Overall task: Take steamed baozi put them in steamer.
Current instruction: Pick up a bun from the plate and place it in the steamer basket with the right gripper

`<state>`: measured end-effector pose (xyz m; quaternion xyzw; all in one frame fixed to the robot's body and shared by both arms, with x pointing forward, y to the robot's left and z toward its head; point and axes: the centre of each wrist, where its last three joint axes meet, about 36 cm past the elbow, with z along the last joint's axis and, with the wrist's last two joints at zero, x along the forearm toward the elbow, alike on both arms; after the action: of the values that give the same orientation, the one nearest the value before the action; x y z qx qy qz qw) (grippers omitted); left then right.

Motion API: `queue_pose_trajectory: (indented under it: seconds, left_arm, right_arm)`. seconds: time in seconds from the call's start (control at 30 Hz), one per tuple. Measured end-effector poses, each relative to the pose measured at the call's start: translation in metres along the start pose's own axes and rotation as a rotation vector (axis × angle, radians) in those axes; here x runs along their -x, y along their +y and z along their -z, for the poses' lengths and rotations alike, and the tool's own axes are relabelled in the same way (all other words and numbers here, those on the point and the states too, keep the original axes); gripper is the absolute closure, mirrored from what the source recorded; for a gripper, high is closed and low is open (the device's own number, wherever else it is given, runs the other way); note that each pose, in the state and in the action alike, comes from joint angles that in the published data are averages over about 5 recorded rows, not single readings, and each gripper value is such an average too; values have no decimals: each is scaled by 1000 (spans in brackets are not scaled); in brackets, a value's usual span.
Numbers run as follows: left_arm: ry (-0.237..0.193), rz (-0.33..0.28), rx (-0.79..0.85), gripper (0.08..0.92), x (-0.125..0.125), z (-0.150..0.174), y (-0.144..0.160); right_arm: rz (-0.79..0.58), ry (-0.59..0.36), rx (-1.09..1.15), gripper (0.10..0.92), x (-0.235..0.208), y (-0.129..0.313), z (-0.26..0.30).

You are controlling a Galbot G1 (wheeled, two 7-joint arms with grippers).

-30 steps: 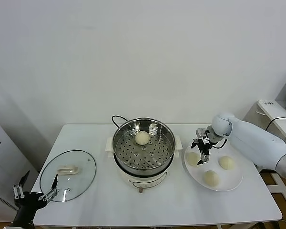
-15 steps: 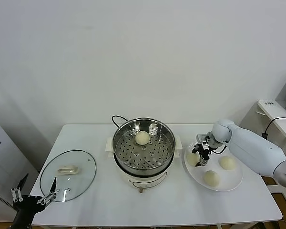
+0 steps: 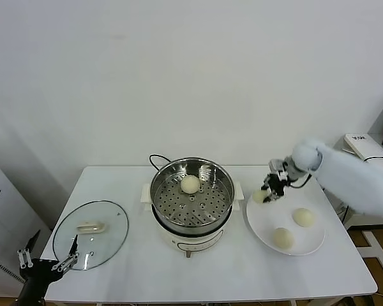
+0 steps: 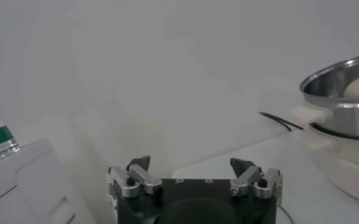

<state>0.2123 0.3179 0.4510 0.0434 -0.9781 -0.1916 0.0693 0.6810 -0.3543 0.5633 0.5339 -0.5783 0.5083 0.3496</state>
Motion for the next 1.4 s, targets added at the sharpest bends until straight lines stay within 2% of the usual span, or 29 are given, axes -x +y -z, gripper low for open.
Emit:
queue_pose_trajectory:
  seconds: [0.37, 0.57, 0.77, 1.07, 1.3, 1.4]
  left_arm:
    - [-24, 0, -2, 177, 5, 3, 0]
    - [-31, 5, -7, 177, 7, 4, 1]
    - [-35, 9, -14, 177, 9, 6, 1]
    - [-37, 21, -17, 177, 9, 6, 6]
    - [-35, 28, -20, 177, 8, 5, 9]
    - [-36, 30, -20, 177, 8, 5, 9]
  right_arm:
    - [-11, -90, -33, 642, -102, -37, 74]
    - [25, -124, -69, 640, -124, -43, 134]
    - [77, -138, -82, 640, -100, -37, 194]
    - [126, -132, -55, 643, -18, -20, 264]
    - [109, -121, -36, 606, 35, -3, 299]
    - [83, -118, -23, 625, 50, 2, 306]
